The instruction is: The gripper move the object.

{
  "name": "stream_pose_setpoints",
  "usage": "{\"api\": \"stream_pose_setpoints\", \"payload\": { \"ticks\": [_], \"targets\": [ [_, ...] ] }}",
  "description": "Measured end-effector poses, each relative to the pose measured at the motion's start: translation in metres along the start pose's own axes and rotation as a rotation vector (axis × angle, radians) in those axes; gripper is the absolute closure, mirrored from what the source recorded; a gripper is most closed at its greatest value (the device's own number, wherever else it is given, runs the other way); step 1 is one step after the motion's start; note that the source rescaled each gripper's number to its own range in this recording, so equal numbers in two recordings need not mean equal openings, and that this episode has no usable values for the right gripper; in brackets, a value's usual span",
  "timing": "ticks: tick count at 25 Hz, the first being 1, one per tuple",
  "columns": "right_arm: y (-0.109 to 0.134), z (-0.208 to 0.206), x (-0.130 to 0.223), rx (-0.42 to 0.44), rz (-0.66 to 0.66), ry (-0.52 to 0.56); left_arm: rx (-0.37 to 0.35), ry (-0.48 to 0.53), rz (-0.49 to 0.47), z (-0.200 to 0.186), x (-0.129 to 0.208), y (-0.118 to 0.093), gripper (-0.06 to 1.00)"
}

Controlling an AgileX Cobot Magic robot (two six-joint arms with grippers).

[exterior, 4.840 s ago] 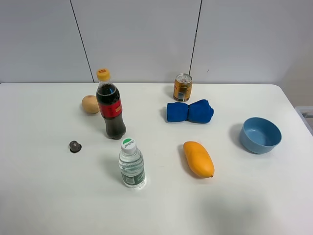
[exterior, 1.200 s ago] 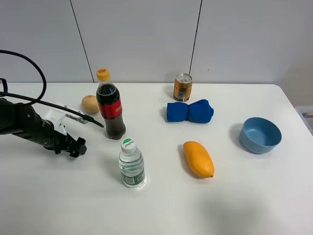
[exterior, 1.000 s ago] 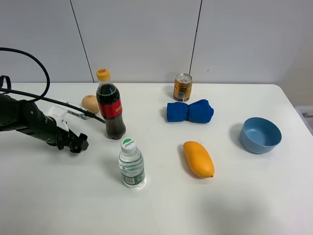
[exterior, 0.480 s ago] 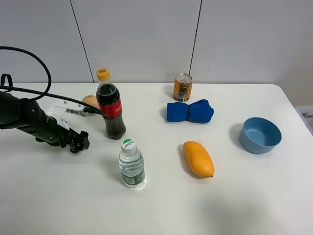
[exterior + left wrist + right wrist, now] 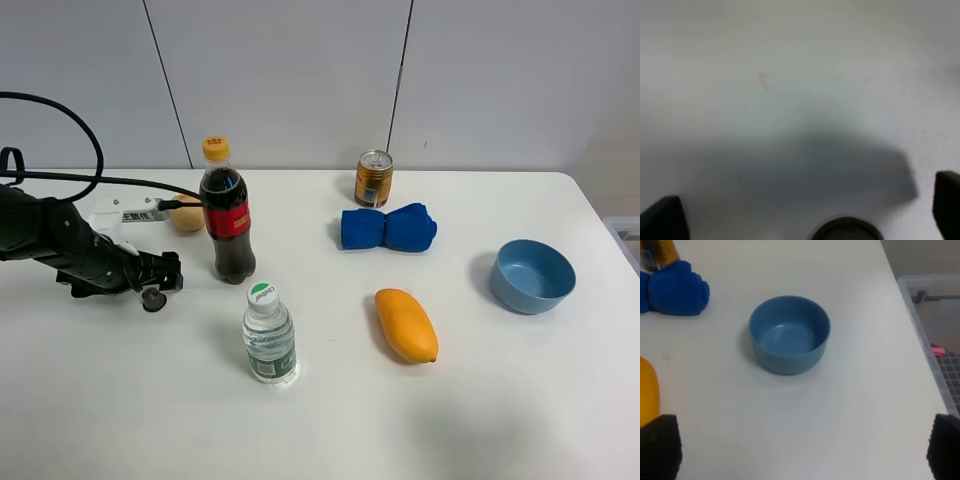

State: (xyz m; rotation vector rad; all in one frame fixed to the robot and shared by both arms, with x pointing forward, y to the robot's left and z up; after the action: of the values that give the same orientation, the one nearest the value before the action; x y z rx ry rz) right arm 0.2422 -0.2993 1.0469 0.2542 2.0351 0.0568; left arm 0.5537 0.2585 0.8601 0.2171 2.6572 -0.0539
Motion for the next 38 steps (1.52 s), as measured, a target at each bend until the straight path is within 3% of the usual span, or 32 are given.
{"api": "stream_pose_setpoints", "payload": {
  "ticks": [20,22,25,28,29,38],
  "targets": [
    [0.0,0.0,0.0,-0.005,0.003,0.001,0.039,0.118,0.001,-0.004,0.009,-0.004,0.07],
    [0.0,0.0,0.0,-0.005,0.003,0.001,0.041,0.125,0.005,-0.005,0.009,-0.004,0.17],
    [0.0,0.0,0.0,-0.005,0.003,0.001,0.044,0.136,-0.001,-0.005,0.01,-0.004,0.43],
    [0.0,0.0,0.0,-0.005,0.003,0.001,0.047,0.144,-0.017,-0.005,0.012,-0.005,0.86],
    [0.0,0.0,0.0,-0.005,0.003,0.001,0.047,0.144,-0.022,-0.005,0.012,-0.005,0.94],
    [0.0,0.0,0.0,-0.005,0.003,0.001,0.049,0.135,0.072,-0.018,0.011,-0.005,0.94]
  ]
}}
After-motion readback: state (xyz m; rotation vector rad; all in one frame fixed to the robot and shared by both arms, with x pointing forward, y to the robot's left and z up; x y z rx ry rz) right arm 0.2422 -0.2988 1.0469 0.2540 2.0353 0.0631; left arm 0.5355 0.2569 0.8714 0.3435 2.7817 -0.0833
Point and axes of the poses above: a point on each arm's last joint axis where the gripper is mounted, z pointing out along that axis toward the gripper, y along the wrist's bending axis when the last joint is at zero, x = y × z, the point moved 1 cm from there along z, pointing out along that axis toward the gripper, and after that the axes turned 13 degrees about z, right-handed, at the moved point
